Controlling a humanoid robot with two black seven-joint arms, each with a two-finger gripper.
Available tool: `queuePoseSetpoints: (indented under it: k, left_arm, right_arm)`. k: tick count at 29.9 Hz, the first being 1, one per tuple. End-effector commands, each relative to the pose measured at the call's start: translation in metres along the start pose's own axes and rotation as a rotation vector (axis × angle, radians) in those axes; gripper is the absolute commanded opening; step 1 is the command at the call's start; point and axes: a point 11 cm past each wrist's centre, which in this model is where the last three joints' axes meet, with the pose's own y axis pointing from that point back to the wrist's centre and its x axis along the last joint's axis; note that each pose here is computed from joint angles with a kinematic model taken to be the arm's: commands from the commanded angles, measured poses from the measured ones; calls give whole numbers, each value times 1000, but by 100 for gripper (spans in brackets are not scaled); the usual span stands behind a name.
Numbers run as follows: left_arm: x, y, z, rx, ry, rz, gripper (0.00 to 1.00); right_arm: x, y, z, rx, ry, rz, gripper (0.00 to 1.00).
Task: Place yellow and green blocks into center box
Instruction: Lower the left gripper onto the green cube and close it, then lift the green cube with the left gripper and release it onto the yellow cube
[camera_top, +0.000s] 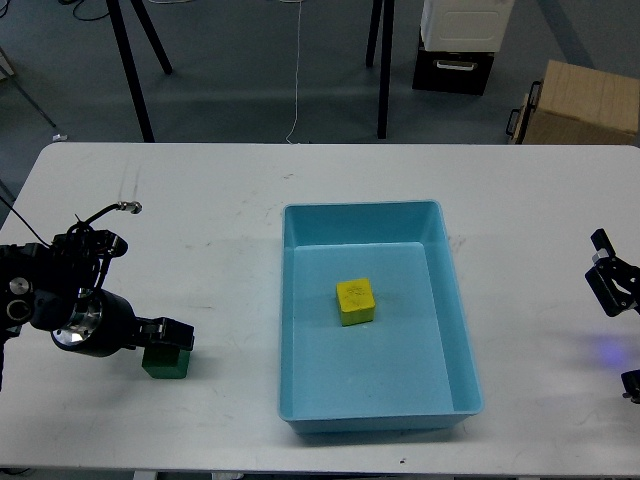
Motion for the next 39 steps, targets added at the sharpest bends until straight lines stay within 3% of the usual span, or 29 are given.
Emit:
queuePoseSetpoints:
  k: [1,7,11,13,16,20,24,31,39]
  left_arm:
    - [-2,-1,-4,22,-31,7,71]
    - [-4,3,-18,78,-49,19,18]
    - [-2,9,-24,89,-51,40,1]
    - [5,19,-24,86,-47,67,0]
    - [44,51,-8,57,-62,188,0]
    - [101,111,34,-29,-76,350,0]
    - [137,148,95,-114,-123,419,0]
    - [148,109,185,-98,-310,354,0]
    - [122,57,254,-136,-431,261,0]
  right_arm:
    - [0,0,0,0,0,0,98]
    - [0,1,0,1,0,1,98]
    - [-1,1,-3,9,2,-3,98]
    - [-1,1,-3,9,2,-3,98]
    - [-1,2,-3,9,3,-1,98]
    - [-1,2,-2,7,1,-1,98]
    - [-1,2,-2,7,3,-1,98]
    - [-1,5,-6,17,6,3,98]
    - [-2,7,-9,29,10,1,98]
